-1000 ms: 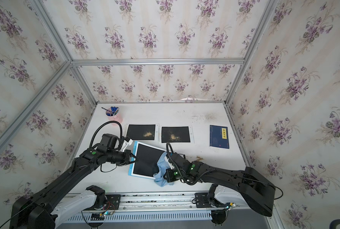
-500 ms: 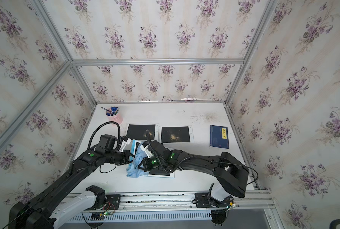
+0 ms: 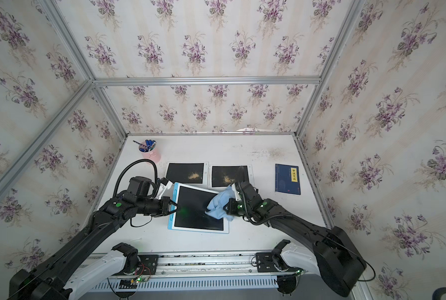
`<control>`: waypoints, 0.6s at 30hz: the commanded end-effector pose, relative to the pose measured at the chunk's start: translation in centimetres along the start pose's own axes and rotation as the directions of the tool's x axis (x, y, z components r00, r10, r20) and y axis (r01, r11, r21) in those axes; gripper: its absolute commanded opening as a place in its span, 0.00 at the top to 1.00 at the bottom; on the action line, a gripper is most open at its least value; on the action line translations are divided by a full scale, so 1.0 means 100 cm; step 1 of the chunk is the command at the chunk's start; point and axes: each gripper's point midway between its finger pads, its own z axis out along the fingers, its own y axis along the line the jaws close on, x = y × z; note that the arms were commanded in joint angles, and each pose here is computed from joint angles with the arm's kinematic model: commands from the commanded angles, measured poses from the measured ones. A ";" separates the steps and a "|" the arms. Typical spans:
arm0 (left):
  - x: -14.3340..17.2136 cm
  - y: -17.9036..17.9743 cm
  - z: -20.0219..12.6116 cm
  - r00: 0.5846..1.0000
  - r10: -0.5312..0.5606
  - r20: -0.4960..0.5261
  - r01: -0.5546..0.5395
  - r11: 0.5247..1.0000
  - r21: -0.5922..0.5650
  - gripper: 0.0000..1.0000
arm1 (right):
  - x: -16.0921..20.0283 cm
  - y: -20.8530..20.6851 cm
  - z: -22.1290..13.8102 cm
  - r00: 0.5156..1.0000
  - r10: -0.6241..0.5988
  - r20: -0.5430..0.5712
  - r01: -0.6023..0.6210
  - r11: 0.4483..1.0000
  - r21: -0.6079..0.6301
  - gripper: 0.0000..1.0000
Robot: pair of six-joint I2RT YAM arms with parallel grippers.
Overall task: Wipe the drawing tablet
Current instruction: Place the cleaning item at the center of the board.
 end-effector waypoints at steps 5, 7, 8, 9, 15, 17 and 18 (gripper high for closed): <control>-0.010 -0.011 -0.011 0.997 0.050 0.056 -0.050 0.999 0.015 1.00 | -0.082 -0.153 -0.119 0.787 0.376 0.488 -0.574 0.736 0.359 1.00; -0.013 -0.017 -0.014 0.996 0.059 0.066 -0.061 0.998 0.025 1.00 | -0.082 -0.191 -0.142 0.671 0.454 0.586 -0.708 0.626 0.326 1.00; -0.015 -0.020 -0.016 0.995 0.065 0.070 -0.067 0.997 0.033 1.00 | -0.078 -0.207 -0.149 0.622 0.480 0.619 -0.757 0.571 0.317 1.00; -0.017 -0.023 -0.017 0.995 0.072 0.075 -0.075 0.997 0.036 1.00 | -0.072 -0.223 -0.156 0.575 0.502 0.646 -0.800 0.512 0.313 1.00; -0.026 -0.035 -0.025 0.991 0.093 0.097 -0.100 0.993 0.066 1.00 | -0.036 -0.283 -0.159 0.380 0.597 0.706 -0.924 0.284 0.256 1.00; -0.028 -0.038 -0.027 0.990 0.097 0.100 -0.105 0.992 0.074 1.00 | -0.028 -0.292 -0.155 0.361 0.600 0.714 -0.932 0.258 0.254 1.00; -0.028 -0.040 -0.027 0.990 0.102 0.100 -0.110 0.991 0.082 1.00 | -0.026 -0.295 -0.154 0.361 0.603 0.712 -0.932 0.252 0.259 1.00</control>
